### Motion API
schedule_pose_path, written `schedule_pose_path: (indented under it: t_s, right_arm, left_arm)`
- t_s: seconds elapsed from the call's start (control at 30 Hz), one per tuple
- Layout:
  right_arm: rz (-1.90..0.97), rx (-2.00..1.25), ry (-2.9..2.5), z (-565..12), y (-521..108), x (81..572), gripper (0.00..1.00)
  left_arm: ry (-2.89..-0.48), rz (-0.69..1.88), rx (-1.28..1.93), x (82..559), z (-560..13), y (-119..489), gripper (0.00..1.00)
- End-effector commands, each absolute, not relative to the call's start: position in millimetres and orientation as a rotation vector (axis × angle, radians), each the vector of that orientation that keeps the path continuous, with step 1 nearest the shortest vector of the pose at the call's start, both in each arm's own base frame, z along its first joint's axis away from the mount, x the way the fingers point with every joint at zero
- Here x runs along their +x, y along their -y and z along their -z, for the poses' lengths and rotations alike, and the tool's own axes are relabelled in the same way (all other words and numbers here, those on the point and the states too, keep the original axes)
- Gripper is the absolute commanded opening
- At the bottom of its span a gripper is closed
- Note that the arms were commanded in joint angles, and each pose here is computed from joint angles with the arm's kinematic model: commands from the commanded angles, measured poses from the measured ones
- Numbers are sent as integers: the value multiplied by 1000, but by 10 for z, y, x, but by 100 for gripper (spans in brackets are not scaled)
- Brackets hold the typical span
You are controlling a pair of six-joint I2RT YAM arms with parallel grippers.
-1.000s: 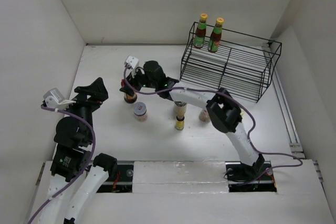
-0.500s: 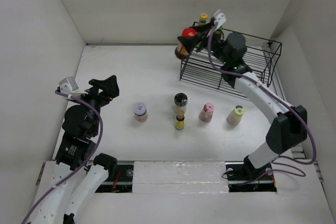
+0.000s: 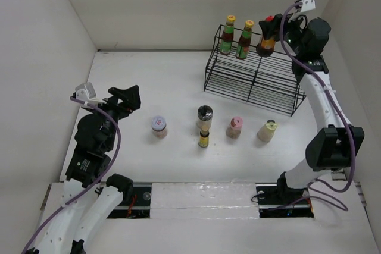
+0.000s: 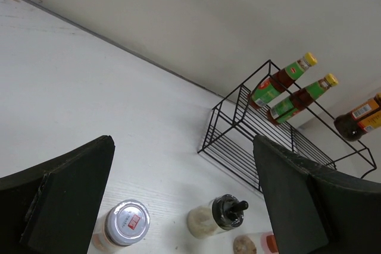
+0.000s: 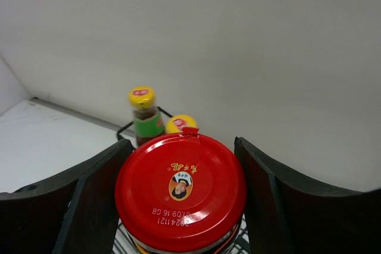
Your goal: Organize the condiment bottles
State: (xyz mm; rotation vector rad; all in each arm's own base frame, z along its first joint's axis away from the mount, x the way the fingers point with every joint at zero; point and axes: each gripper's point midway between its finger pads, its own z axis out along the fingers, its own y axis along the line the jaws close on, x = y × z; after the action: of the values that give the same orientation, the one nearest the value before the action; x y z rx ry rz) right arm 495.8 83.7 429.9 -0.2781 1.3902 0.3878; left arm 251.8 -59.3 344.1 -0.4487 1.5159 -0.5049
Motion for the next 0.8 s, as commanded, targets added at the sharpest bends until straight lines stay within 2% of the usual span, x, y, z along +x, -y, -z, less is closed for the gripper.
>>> schedule_pose_path:
  t_s: [0.0,0.23,0.4,0.77]
  right_arm:
    - [-297,-296,-1166,-5185,-611,4889,33]
    - [-272,-276,-1178,-5207,-438,5286,33]
    - [-254,-259,-1209,-5021,-346,5549,33]
    - [-264,-237,-1263,-4647,-398,5783,34]
  left_arm:
    - [-1471,528,-428,2533,-3567,617,98]
    - [-1485,530,-421,2558,-3537,643,97]
    - [-1496,519,-414,2579,-3513,648,97]
    - [-1506,508,-407,2600,-3488,653,97]
